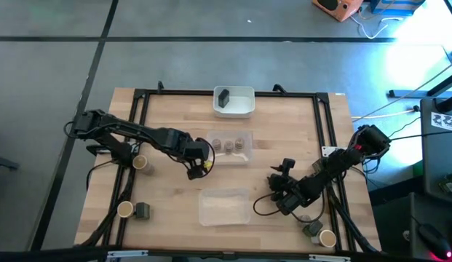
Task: Sort spices by type
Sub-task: Put the top left gold seasoning bottle into the bottom transparent bin
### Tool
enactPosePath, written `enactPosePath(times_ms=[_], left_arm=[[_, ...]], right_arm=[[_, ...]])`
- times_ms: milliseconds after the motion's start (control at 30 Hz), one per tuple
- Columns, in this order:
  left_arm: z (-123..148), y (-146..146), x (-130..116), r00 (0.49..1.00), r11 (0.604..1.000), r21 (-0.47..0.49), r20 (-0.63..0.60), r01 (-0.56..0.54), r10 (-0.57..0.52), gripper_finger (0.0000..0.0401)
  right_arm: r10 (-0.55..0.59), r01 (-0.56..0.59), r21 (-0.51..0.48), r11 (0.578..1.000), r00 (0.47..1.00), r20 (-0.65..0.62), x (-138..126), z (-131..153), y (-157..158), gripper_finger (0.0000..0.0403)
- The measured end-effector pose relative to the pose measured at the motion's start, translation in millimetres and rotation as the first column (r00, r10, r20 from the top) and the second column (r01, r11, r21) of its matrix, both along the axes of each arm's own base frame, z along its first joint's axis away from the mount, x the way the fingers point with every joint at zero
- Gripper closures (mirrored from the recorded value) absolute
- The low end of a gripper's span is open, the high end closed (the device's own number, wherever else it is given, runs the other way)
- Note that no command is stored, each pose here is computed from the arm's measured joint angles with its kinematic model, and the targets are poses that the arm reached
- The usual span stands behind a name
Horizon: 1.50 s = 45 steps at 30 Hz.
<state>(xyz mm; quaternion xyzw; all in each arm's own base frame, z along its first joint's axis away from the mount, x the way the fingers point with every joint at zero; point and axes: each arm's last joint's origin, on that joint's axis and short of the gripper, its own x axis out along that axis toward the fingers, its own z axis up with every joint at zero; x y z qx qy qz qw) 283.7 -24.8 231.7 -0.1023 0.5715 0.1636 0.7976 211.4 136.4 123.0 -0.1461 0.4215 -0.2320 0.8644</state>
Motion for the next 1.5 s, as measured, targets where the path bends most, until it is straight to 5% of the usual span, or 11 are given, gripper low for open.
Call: enactPosePath(times_ms=[633, 867, 1167, 1500], left_arm=[[-0.7, 0.5, -2.8, 0.999, 0.999, 0.007, -0.035, 0.033, -0.033, 0.0008], [4.1, -4.2, -31.2, 0.972, 1.0, 0.005, -0.236, -0.001, 0.003, 0.0008], [31.6, -25.9, -74.0, 0.958, 0.998, 0.022, -0.28, -0.054, 0.058, 0.0009], [40.3, -49.8, -106.3, 0.916, 0.994, 0.073, -0.399, 0.085, -0.049, 0.0009]], right_arm=[[-0.001, 0.001, -0.005, 1.0, 1.0, 0.004, 0.0, 0.1, -0.1, 0.0178], [-0.002, 0.002, -0.005, 1.0, 1.0, 0.005, 0.1, 0.2, -0.1, 0.0178], [-0.004, 0.004, -0.002, 1.0, 1.0, 0.01, 0.4, 0.2, 0.1, 0.0178], [-0.005, 0.004, 0.022, 1.0, 0.999, 0.042, 3.1, 0.9, 2.1, 0.0178]])
